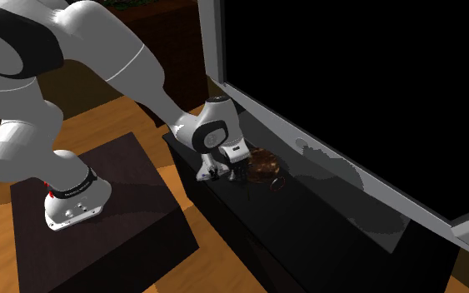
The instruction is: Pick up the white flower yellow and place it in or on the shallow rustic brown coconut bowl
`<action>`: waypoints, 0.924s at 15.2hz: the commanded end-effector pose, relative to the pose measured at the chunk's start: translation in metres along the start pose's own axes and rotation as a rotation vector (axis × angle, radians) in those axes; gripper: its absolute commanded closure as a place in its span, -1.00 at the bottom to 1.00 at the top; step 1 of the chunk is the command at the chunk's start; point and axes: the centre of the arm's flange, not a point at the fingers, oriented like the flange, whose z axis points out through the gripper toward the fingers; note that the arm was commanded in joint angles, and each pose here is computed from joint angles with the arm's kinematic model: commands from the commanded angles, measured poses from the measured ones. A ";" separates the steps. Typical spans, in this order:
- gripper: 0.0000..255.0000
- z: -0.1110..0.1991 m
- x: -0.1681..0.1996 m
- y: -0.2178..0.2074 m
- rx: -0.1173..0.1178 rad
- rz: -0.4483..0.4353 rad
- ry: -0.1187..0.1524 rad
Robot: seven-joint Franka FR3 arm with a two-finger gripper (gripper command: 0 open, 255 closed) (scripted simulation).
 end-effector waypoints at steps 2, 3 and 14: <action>1.00 0.000 0.000 0.000 0.000 0.000 0.000; 1.00 0.000 0.000 0.000 0.000 0.000 0.000; -1.00 0.010 -0.002 0.002 0.063 0.135 -0.062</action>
